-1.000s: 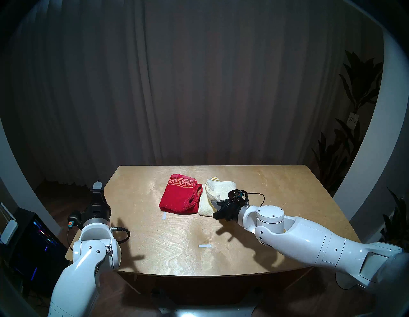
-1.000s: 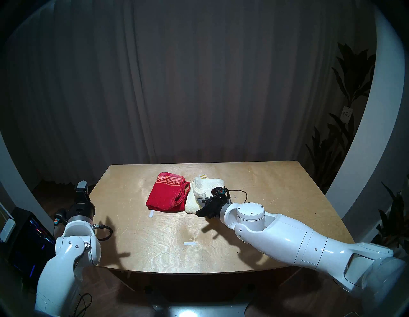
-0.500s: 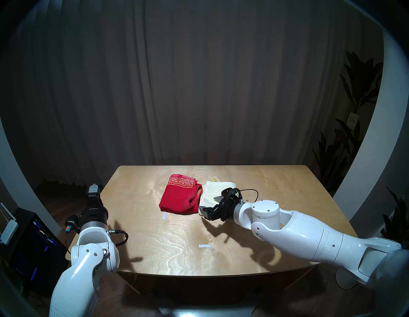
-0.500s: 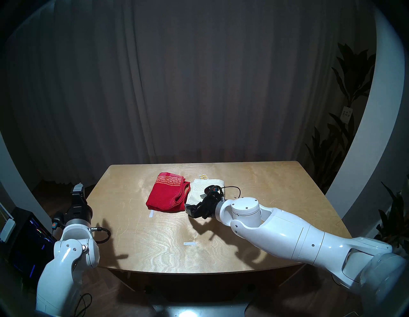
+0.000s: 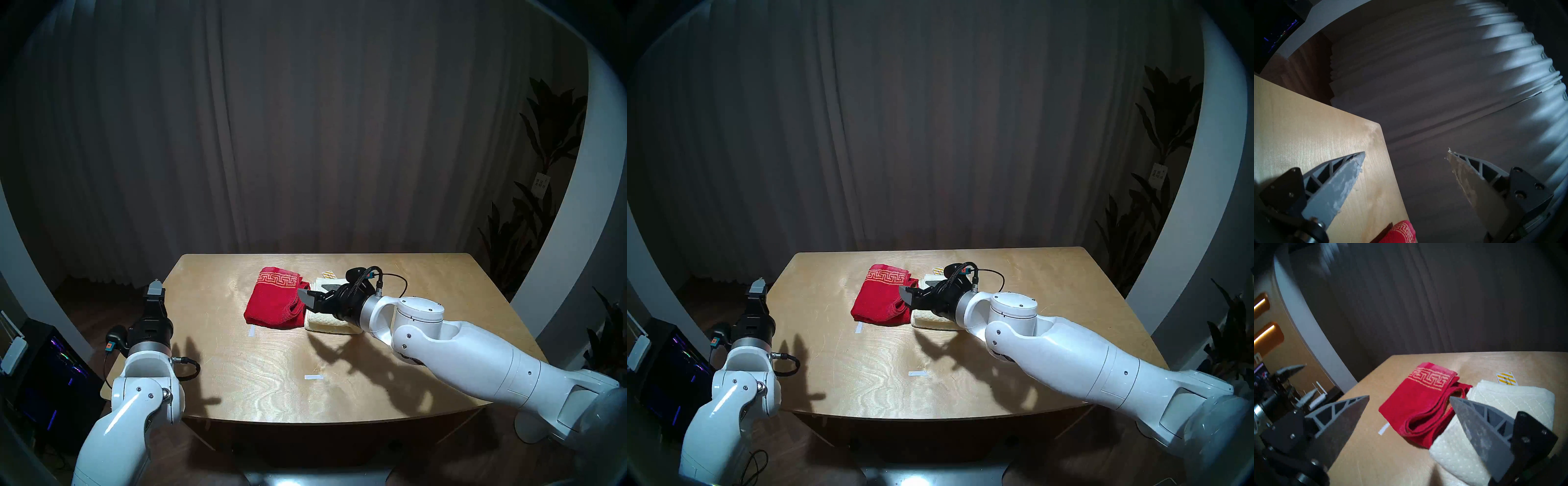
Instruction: Fold each towel twice and stack them on table
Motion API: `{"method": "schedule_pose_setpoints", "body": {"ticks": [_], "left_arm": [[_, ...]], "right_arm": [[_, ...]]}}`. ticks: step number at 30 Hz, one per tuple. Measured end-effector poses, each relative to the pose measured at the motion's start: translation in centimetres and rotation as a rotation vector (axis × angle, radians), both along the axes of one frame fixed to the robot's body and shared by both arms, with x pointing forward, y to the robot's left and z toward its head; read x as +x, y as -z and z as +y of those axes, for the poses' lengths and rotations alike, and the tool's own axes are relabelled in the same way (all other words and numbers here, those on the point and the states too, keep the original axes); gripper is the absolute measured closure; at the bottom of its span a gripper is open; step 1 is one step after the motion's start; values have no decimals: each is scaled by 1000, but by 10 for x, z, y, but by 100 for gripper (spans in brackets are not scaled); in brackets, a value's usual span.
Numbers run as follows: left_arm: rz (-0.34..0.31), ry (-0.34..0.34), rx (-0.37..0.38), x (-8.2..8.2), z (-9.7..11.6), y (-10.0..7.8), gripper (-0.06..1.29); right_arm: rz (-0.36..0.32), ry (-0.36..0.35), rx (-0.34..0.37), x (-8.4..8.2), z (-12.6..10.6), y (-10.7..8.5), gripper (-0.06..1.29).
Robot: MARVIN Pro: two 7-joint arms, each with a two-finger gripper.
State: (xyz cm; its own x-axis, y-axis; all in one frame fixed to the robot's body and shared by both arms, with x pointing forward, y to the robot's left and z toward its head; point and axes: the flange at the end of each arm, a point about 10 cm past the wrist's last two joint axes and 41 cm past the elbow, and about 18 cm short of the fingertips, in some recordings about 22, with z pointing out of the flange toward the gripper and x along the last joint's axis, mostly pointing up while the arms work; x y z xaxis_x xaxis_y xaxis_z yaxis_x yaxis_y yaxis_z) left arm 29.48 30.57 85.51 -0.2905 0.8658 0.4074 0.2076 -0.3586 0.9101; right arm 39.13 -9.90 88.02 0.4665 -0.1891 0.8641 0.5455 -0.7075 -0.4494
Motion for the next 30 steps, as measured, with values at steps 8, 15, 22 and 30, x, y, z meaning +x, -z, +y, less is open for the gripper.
{"method": "schedule_pose_setpoints", "body": {"ticks": [8, 15, 22, 30], "left_arm": [[34, 96, 21, 0, -18, 6, 3], [74, 188, 23, -2, -38, 14, 3], [96, 271, 27, -4, -56, 18, 3], [113, 359, 41, -6, -71, 20, 3]], "right_arm": [[76, 79, 77, -9, -17, 2, 0], [188, 170, 113, -23, -38, 23, 0], [283, 245, 153, -37, -54, 37, 0], [385, 327, 227, -54, -67, 44, 0]]}}
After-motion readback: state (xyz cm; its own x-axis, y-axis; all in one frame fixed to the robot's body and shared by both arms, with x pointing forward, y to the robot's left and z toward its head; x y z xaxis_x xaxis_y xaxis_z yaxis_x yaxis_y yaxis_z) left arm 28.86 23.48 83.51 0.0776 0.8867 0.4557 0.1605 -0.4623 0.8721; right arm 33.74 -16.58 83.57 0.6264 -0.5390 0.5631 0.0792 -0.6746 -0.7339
